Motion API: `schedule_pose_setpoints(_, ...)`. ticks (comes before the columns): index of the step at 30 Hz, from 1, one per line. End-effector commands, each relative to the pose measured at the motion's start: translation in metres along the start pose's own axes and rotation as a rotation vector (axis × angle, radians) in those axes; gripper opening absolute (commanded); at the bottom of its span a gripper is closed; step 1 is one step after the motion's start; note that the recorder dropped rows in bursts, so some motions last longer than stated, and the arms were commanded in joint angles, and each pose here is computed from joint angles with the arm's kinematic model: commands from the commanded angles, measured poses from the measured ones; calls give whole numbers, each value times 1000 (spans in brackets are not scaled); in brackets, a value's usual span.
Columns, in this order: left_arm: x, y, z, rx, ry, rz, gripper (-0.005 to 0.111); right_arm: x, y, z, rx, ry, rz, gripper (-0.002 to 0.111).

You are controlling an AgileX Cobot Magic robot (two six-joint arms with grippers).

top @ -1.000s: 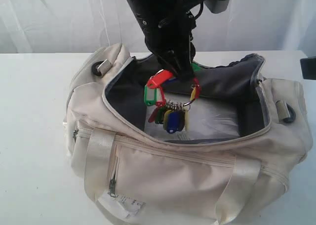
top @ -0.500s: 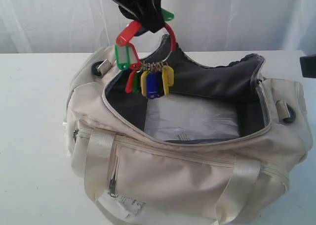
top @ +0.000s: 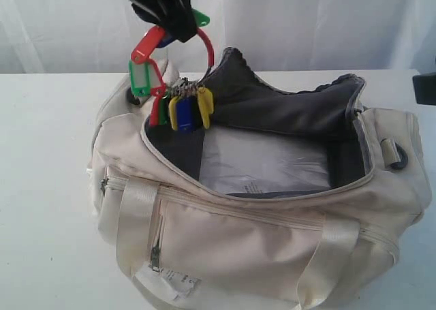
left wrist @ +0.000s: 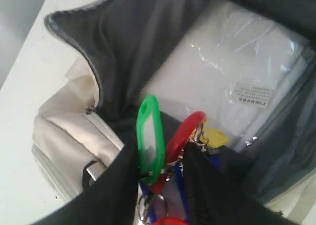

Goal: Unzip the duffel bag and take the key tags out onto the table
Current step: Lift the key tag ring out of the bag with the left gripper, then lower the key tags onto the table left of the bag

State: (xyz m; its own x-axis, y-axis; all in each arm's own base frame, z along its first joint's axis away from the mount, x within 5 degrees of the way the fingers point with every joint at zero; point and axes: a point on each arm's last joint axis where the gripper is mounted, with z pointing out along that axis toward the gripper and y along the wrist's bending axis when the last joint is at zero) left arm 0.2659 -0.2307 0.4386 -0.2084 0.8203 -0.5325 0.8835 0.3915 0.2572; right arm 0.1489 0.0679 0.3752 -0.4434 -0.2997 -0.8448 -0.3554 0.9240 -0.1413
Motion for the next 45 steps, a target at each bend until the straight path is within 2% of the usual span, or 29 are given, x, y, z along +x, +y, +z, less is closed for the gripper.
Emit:
schedule_pose_setpoints(1, 18, -7, -1, 47, 113, -12, 0, 0, 0, 0, 3, -10, -10, 0)
schedule_pose_setpoints(8, 30, -8, -23, -30, 125, -42, 0, 0, 0, 0, 2, -13, -10, 0)
schedule_pose_setpoints(18, 67, 4, -57, -107, 128, -203, 0, 0, 0, 0, -5, -9, -1, 0)
schedule_pose_setpoints(28, 96, -8, -39, -76, 236, -242, 0, 0, 2, 0, -18, -6, 14, 0)
schedule_pose_setpoints(32, 110, -3, -27, -190, 290, -334, 0, 0, 2, 0, -18, -6, 14, 0)
schedule_pose_setpoints(36, 119, 0, -27, -282, 323, -367, 0, 0, 2, 0, -18, -8, 14, 0)
schedule_pose_setpoints(45, 127, -5, -39, -296, 349, -379, 0, 0, 2, 0, -22, -7, 17, 0)
